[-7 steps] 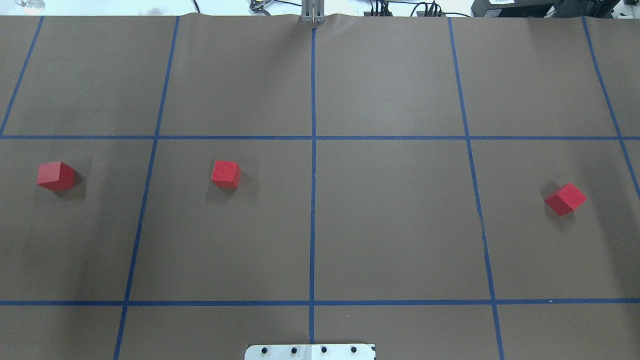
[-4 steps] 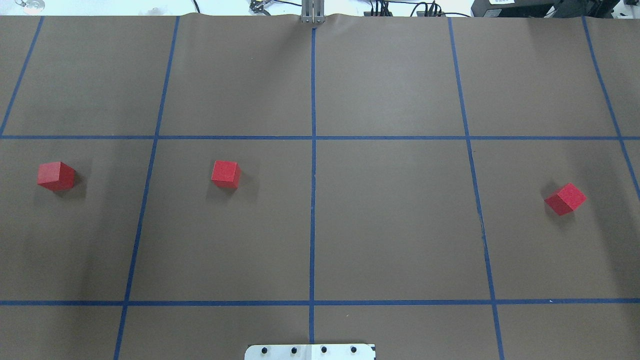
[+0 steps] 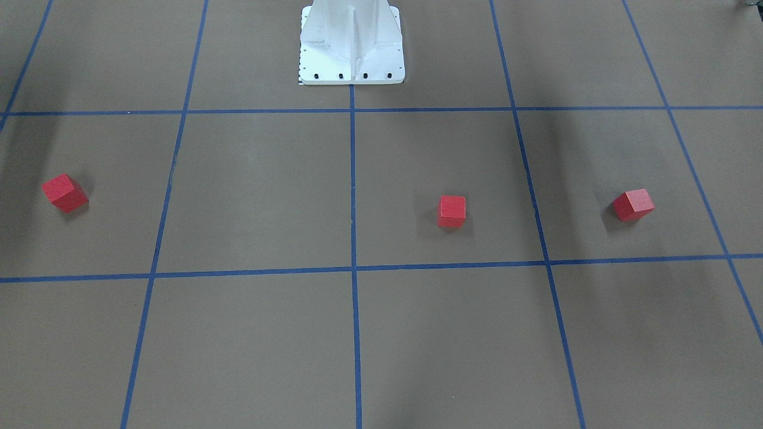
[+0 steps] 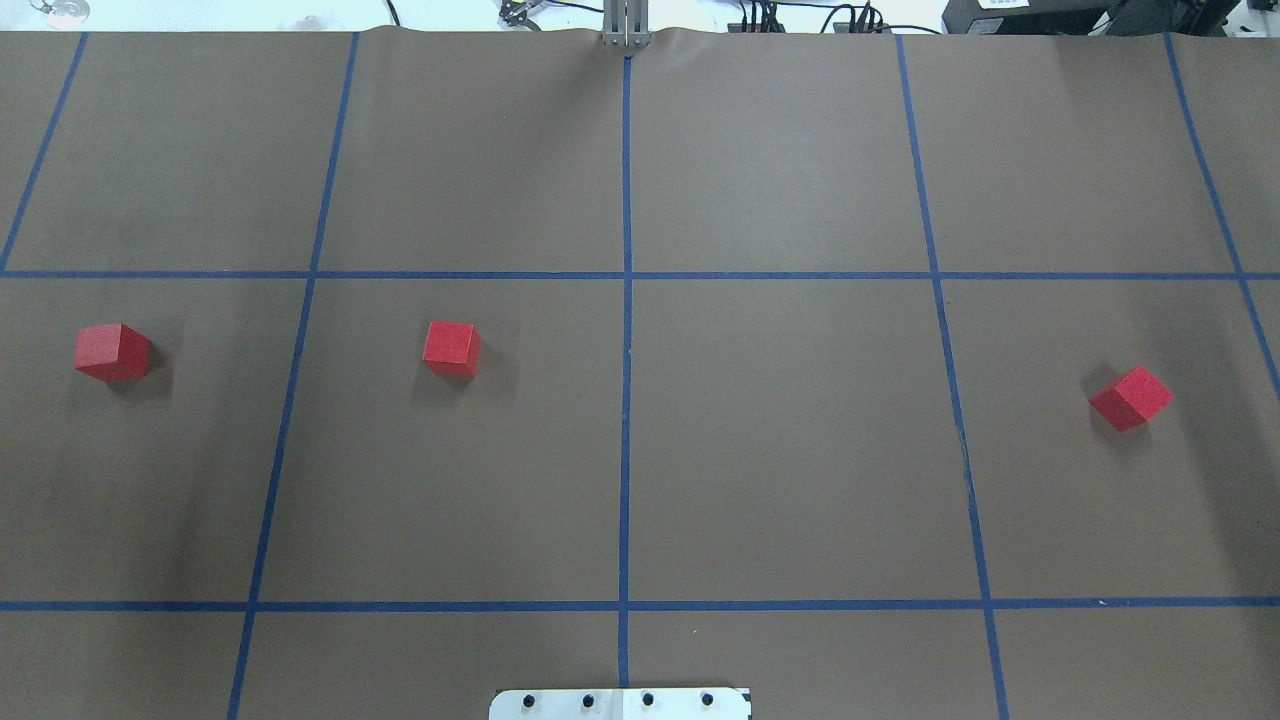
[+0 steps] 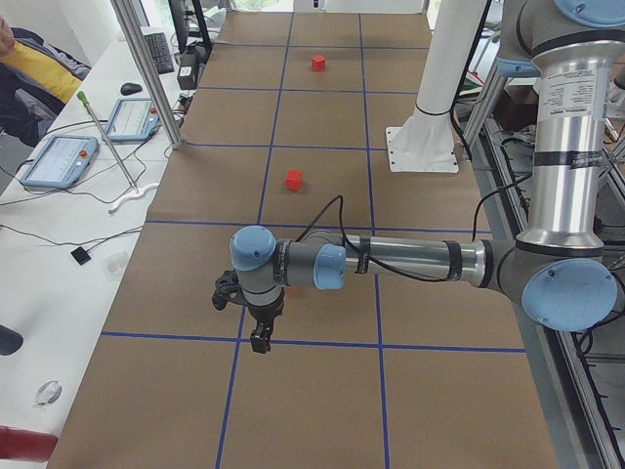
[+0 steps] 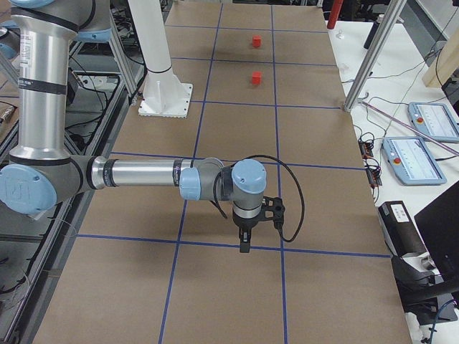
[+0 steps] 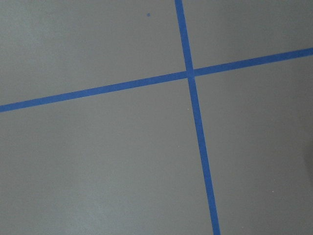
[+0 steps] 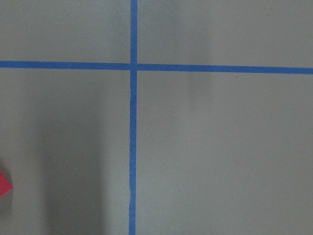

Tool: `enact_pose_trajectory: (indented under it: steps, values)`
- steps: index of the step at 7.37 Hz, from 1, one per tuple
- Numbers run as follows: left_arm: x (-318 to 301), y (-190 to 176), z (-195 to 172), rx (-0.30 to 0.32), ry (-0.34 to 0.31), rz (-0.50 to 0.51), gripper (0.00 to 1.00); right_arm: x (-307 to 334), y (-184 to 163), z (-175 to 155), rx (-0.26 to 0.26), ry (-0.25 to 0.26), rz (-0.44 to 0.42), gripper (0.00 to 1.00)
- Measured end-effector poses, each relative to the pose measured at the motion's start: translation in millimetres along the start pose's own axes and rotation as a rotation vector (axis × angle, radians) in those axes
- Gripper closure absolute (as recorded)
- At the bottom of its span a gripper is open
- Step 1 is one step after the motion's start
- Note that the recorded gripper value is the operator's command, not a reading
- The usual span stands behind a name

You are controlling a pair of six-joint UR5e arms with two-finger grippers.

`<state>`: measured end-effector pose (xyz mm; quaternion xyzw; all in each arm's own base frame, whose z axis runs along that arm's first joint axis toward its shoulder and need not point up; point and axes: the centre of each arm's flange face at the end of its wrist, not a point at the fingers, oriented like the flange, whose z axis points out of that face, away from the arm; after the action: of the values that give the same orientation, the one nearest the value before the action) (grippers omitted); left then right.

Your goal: Form red blocks into L shape at center

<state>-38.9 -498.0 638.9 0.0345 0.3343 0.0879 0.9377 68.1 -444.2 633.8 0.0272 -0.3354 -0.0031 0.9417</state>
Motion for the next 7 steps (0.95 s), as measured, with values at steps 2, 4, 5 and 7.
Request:
enact_pose_trajectory:
  steps: [2,4,5,7]
  values:
    - [16.6,-25.8,-25.3,0.053,-0.009,-0.002,0.00,-12.8,-20.6,-16.0,0.085,0.001,-0.061,0.01]
    - [33.3,-47.9,-49.1,0.124,-0.015,0.015,0.00,-17.6,-27.7,-21.6,0.113,-0.004,-0.085,0.01]
    - [37.0,-54.6,-53.1,0.138,-0.004,0.013,0.00,-19.1,-28.5,-23.1,0.117,-0.007,-0.090,0.01]
    - [43.7,-58.9,-59.3,0.157,0.018,0.019,0.00,-21.9,-30.4,-25.2,0.122,-0.014,-0.097,0.01]
